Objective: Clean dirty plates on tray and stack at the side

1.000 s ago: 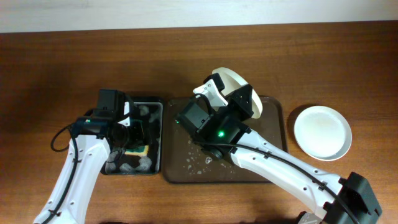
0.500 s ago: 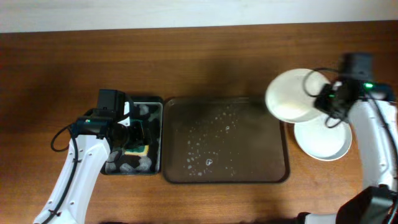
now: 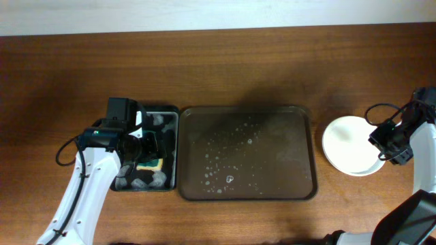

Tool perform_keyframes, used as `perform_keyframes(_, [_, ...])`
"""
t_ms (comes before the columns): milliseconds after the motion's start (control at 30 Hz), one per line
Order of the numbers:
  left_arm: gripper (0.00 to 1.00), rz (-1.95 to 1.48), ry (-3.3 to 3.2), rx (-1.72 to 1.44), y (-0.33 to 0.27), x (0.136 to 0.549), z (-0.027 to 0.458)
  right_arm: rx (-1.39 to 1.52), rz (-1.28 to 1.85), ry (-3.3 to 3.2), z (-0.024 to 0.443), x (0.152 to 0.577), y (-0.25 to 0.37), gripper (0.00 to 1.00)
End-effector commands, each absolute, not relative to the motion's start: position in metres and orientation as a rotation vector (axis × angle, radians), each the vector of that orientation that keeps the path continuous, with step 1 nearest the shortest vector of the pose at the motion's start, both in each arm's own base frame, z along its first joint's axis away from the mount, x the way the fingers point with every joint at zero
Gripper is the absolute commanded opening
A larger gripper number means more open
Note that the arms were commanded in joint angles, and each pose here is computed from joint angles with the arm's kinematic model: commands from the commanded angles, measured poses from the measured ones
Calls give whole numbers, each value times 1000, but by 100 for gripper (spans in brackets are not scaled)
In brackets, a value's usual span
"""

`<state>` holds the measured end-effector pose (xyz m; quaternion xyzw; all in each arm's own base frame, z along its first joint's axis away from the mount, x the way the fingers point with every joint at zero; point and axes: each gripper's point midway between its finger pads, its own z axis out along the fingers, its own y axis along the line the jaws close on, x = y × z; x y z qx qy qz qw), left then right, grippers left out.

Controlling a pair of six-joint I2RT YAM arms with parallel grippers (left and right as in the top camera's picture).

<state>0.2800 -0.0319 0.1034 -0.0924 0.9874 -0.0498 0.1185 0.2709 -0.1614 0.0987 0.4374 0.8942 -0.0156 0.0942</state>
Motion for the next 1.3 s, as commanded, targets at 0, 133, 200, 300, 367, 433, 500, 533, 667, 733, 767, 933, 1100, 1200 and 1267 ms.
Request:
perform_keyframes(0, [99, -168, 2876, -279, -34, 283, 107, 1172, 374, 2651, 104, 297, -118, 49])
perform_keyframes(133, [99, -106, 2855, -262, -26, 288, 108, 564, 630, 2764, 116, 321, -37, 59])
perform_keyframes(200, [99, -100, 2860, -206, -27, 287, 108, 357, 567, 2872, 109, 314, -4, 65])
perform_keyframes(300, [99, -98, 2976, -190, -27, 260, 109, 122, 254, 3063, 96, 287, 22, 80])
perform_keyframes(367, [99, -208, 3087, -125, -40, 231, 111, 48, 222, 3126, 99, 268, 39, 99])
perform_keyframes(433, [99, -216, 3056, -117, -39, 213, 127, 62, 215, 3080, 119, 259, 41, 99])
perform_keyframes(500, [99, -224, 2971, -106, -38, 209, 139, 52, 219, 2991, 140, 259, 40, 99])
perform_keyframes(533, [99, -224, 2893, -95, -37, 207, 148, 44, 198, 2891, 161, 258, 37, 99])
perform_keyframes(667, [99, -225, 2502, -36, -34, 197, 198, 35, 136, 2457, 231, 232, 24, 99])
perform_keyframes(733, [99, -233, 2392, -26, -34, 194, 217, 42, 114, 2292, 252, 204, 17, 99])
perform_keyframes(767, [99, -233, 2370, -24, -33, 194, 221, 41, 117, 2244, 260, 196, 16, 99])
perform_keyframes(933, [99, -233, 2368, -24, -33, 191, 222, 29, 140, 2089, 284, 168, 16, 99])
perform_keyframes(1100, [99, -233, 2368, -24, -33, 191, 222, 29, 139, 2097, 283, 167, 16, 99])
perform_keyframes(1200, [99, -233, 2368, -24, -33, 191, 222, 29, 139, 2097, 283, 167, 16, 99])
perform_keyframes(1267, [99, -233, 2368, -24, -33, 191, 222, 30, 139, 2093, 283, 166, 16, 99])
